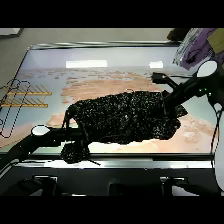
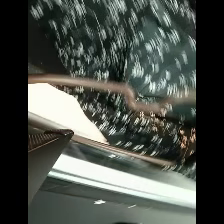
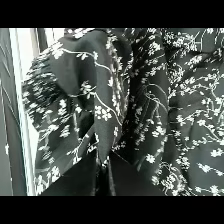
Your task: Fold the clothes and pants, and hang the long-sleeved shirts on hangers.
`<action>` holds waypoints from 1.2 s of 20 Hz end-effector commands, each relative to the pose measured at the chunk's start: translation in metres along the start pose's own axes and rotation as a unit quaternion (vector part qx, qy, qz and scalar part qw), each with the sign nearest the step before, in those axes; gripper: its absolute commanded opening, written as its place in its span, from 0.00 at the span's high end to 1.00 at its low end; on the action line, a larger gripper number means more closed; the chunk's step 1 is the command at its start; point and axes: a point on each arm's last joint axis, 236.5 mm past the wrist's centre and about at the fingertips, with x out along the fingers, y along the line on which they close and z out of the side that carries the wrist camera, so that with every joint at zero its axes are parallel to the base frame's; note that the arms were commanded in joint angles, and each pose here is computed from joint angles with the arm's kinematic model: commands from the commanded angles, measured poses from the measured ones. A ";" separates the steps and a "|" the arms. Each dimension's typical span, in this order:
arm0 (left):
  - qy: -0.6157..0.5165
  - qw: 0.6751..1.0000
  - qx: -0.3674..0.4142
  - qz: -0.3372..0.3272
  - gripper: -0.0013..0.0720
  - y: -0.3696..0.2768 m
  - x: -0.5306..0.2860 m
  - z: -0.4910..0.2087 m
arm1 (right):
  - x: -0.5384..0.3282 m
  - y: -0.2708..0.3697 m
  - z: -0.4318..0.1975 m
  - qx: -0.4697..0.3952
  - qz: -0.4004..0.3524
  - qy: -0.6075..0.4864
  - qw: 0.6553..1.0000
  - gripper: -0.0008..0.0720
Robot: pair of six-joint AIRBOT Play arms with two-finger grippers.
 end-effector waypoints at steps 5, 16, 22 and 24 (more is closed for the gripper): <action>-0.108 0.917 -0.378 0.069 0.24 0.090 -0.072 0.026 | -0.035 0.004 0.015 0.049 -0.103 -0.011 0.993 0.95; -0.066 0.914 -0.393 0.078 0.24 0.055 -0.020 0.026 | -0.068 0.013 0.051 0.118 -0.175 -0.089 0.973 0.95; -0.102 0.907 -0.381 0.147 0.24 0.028 0.033 0.055 | -0.069 0.013 0.056 0.132 -0.173 -0.101 0.971 0.95; -0.088 0.900 -0.400 0.148 0.25 0.026 0.050 0.044 | -0.069 0.013 0.056 0.132 -0.173 -0.101 0.971 0.95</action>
